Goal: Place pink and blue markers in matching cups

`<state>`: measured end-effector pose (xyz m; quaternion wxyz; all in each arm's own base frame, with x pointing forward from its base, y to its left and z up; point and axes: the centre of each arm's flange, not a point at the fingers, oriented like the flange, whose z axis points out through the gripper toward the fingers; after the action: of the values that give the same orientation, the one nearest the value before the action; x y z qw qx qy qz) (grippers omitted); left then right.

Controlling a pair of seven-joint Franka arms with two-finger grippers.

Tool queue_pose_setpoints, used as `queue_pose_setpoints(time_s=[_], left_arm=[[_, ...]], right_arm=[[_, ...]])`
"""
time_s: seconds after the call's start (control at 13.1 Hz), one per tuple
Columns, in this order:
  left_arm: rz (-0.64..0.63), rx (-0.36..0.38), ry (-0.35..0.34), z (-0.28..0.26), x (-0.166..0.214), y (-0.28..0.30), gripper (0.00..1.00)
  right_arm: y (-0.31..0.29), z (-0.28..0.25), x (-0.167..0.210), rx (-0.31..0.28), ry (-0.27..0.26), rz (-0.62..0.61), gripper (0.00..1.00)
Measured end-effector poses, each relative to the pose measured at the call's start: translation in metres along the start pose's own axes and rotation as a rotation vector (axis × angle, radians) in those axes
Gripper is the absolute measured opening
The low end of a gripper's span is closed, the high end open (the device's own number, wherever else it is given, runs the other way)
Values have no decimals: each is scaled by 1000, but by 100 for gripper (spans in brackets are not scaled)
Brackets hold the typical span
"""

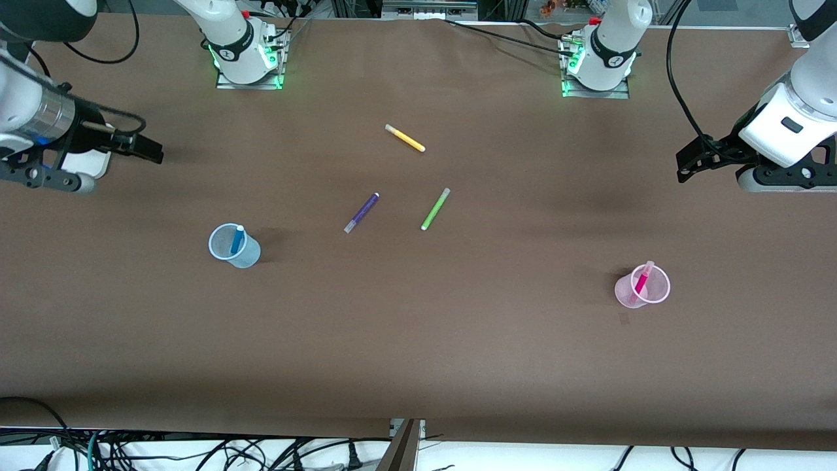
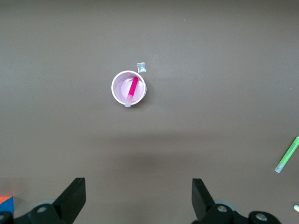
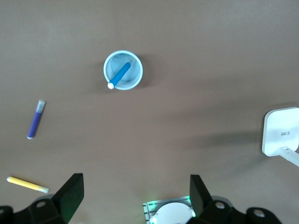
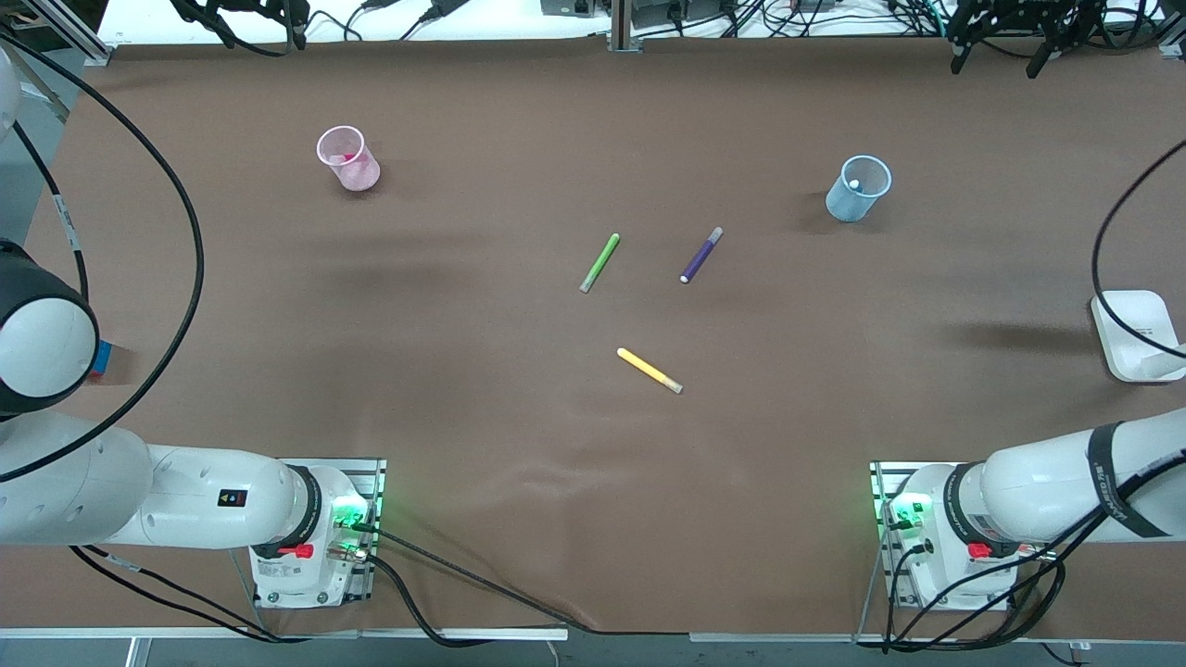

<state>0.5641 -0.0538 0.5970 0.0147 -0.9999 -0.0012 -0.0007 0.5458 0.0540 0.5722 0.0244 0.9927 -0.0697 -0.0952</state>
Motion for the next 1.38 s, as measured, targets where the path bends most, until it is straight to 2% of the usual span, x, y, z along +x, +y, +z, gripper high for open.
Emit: queue_pose_setpoints(time_s=[0.15,0.31,0.46,0.76,1.38], left_arm=[[0,0,0,0,0,0,100],[0,0,0,0,0,0,100],[0,0,0,0,0,0,100],[0,0,0,0,0,0,100],[0,0,0,0,0,0,100]], right_arm=[[6,0,-13,4,38,-73,100],[9,-10,-20,9,77,-94,100],[10,-17,-25,11,94,-96,100],[10,-18,-24,13,102,-97,100],[5,-16,-9,11,71,-107,100]])
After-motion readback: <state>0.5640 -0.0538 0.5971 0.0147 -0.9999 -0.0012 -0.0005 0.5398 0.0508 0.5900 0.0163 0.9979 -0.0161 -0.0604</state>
